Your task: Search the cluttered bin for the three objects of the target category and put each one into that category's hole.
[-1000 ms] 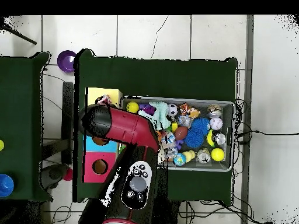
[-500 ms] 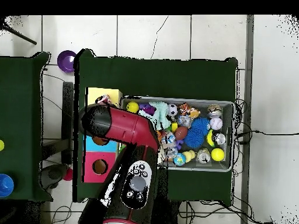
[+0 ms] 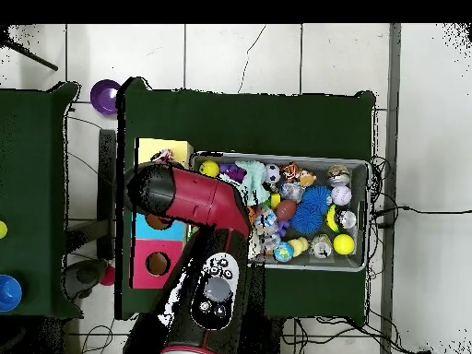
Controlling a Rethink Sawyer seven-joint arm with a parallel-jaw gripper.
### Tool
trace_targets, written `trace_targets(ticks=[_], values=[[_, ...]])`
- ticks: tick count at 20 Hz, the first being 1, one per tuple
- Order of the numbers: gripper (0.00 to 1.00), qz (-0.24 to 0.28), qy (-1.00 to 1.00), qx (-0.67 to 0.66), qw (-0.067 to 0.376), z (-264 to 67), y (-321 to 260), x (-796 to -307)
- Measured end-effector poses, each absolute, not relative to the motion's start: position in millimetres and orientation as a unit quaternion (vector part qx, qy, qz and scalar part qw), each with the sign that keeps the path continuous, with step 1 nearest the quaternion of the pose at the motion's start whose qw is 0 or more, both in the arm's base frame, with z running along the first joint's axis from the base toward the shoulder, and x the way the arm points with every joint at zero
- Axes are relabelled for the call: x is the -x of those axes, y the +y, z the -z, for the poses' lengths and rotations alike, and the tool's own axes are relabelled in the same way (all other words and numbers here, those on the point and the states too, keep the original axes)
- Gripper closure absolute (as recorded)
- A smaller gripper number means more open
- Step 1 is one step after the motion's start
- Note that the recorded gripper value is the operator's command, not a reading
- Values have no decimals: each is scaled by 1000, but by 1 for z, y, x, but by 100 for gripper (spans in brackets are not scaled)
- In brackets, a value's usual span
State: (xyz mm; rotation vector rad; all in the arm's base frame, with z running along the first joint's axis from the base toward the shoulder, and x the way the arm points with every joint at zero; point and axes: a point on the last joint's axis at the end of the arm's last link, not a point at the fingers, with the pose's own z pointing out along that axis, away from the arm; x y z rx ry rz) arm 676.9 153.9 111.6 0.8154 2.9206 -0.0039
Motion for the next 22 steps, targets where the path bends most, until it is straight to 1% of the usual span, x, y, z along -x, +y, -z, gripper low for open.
trace_targets(ticks=[15, 22], values=[[100, 0, 962, -268, 56, -112, 156, -679], [100, -10, 961, -272, 53, -111, 163, -680]])
